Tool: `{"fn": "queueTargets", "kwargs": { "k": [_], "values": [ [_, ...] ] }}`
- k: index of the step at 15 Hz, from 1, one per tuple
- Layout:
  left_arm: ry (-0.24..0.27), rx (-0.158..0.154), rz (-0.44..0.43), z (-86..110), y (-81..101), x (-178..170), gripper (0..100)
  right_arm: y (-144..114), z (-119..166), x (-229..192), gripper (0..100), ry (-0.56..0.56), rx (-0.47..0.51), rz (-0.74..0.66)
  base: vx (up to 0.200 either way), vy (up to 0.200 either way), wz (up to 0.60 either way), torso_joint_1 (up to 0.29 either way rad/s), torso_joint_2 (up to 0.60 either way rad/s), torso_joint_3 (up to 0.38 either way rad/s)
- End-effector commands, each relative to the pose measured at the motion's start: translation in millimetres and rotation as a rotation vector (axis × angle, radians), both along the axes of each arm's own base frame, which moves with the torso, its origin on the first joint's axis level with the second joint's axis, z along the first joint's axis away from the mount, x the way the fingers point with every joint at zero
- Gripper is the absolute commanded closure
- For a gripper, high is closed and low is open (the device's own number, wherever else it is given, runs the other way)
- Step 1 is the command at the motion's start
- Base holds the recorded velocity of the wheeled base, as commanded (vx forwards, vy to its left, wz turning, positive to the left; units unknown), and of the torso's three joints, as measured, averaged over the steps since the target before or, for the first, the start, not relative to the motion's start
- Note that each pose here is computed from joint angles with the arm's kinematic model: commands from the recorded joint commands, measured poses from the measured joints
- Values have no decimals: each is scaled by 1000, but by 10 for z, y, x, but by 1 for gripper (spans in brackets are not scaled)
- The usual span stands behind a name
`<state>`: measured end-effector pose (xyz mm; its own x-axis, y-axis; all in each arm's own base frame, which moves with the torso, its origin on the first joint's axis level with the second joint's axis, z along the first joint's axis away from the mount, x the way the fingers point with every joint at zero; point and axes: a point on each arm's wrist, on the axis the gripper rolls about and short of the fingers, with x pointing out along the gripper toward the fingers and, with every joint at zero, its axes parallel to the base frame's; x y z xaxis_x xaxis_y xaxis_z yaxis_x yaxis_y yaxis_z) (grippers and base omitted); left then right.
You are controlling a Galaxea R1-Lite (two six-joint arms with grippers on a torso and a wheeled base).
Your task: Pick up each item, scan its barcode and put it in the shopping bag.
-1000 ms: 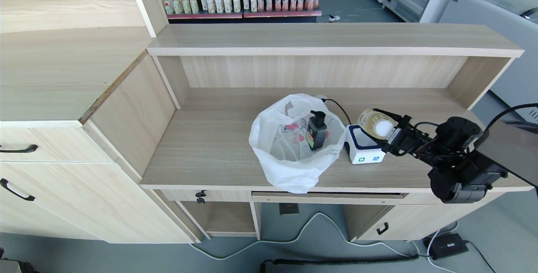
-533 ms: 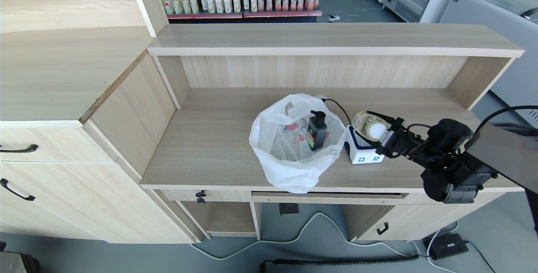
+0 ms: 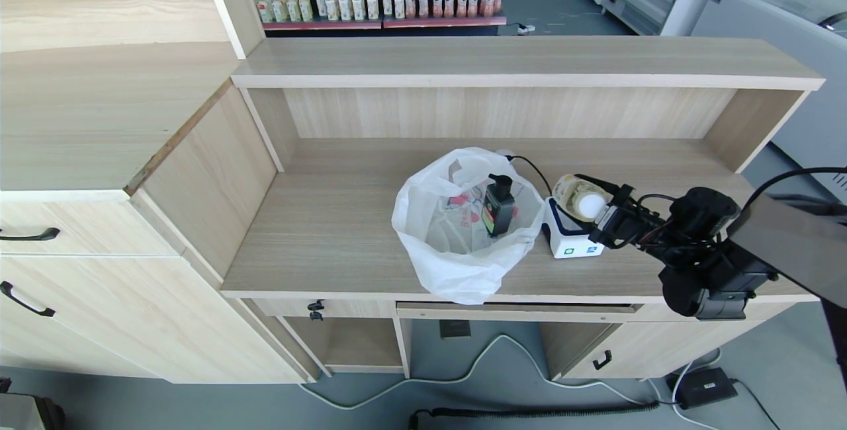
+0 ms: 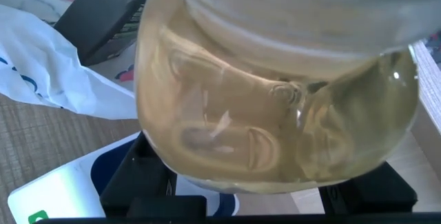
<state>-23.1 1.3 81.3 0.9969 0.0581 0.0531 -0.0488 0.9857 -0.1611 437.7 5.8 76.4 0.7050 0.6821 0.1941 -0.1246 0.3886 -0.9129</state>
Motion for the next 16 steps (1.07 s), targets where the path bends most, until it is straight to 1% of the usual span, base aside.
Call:
{"fn": "queueTargets", "kwargs": {
  "k": [1,7,8,9,11,12,13,14,16],
  "values": [
    [-1,-1,0,0,0,0,0,5,-39,-4,100,13,-1,2,0,0,0,0,0,0],
    [-1,-1,0,0,0,0,0,25,-29,-13,100,14,1,5,0,0,0,0,0,0],
    [-1,-1,0,0,0,0,0,25,85,-28,100,-1,14,6,0,0,0,0,0,0],
    [-1,-1,0,0,0,0,0,32,284,-81,100,-9,50,16,0,0,0,0,0,0],
    [-1,-1,0,0,0,0,0,35,749,-327,100,-11,131,44,0,0,0,0,0,0],
    [-1,-1,0,0,0,0,0,30,829,-396,100,-9,143,47,0,0,0,0,0,0],
    [-1,-1,0,0,0,0,0,-8,998,-583,100,-9,162,45,0,0,0,0,0,0],
    [-1,-1,0,0,0,0,0,-99,1128,-818,100,19,182,24,0,0,0,0,0,0],
    [-1,-1,0,0,0,0,0,-199,1338,-1245,100,139,243,-25,0,0,0,0,0,0]
  ]
}}
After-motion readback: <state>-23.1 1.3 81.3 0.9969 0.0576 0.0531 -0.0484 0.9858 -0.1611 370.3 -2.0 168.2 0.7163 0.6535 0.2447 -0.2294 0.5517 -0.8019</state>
